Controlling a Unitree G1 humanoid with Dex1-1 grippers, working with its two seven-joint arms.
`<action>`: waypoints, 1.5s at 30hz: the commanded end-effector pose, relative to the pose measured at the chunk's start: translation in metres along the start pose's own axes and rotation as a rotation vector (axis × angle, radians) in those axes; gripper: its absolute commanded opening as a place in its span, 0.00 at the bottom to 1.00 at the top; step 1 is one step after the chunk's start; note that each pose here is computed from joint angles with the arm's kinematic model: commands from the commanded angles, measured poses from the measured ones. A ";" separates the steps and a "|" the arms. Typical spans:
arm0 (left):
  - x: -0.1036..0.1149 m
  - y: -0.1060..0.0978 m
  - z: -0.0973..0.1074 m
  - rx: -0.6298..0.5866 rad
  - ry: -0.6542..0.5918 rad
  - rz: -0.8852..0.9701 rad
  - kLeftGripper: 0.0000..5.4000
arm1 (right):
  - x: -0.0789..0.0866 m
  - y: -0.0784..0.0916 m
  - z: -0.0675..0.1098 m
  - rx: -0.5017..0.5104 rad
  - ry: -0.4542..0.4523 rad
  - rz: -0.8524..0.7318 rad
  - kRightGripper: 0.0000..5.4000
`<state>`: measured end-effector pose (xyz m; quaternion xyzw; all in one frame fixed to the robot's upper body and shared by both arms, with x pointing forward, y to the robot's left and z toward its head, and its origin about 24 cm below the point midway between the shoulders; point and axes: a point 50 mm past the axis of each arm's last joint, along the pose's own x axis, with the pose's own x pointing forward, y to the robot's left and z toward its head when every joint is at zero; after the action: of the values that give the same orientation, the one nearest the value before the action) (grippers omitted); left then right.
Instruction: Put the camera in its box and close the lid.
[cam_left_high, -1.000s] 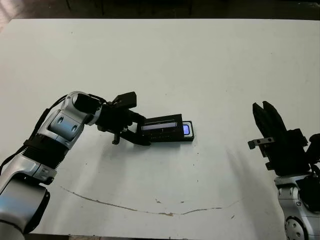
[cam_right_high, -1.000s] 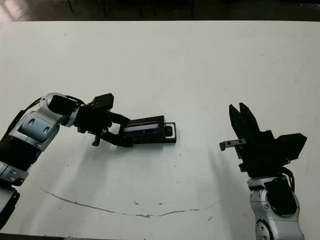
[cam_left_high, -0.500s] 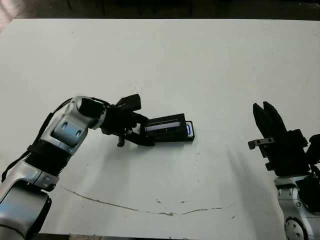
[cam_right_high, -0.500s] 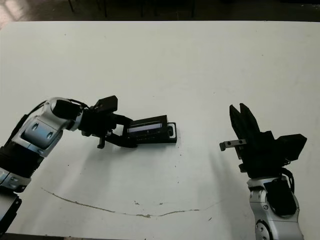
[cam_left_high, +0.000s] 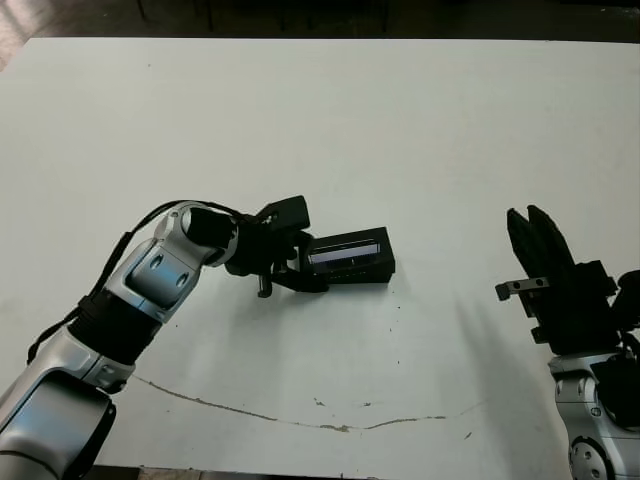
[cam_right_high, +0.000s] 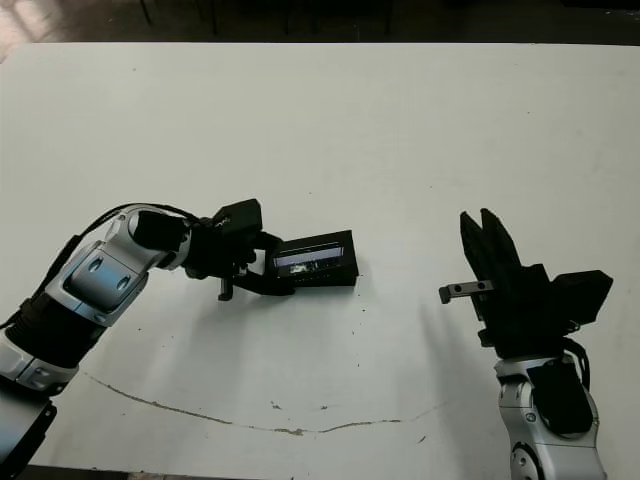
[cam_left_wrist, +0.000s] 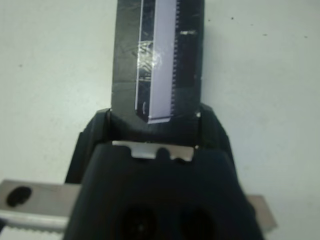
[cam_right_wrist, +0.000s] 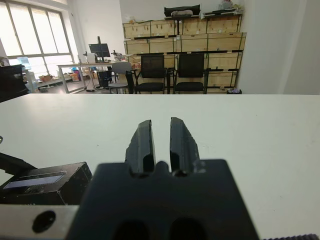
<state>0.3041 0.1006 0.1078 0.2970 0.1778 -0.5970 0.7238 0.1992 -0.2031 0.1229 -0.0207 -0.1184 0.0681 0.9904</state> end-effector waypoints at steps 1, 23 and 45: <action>0.028 -0.024 -0.009 -0.043 0.009 -0.128 0.32 | -0.003 -0.001 -0.004 -0.002 0.016 -0.003 0.00; 0.042 -0.022 0.020 0.168 0.153 -0.238 0.29 | -0.005 0.002 -0.007 0.025 0.034 -0.006 0.00; 0.029 -0.018 -0.001 0.244 0.221 -0.268 0.71 | -0.003 0.000 -0.006 0.025 0.031 0.007 0.00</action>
<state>0.3053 0.0671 0.1232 0.4424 0.1491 -0.6430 0.6071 0.1979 -0.2015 0.1204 -0.0074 -0.1186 0.0729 0.9902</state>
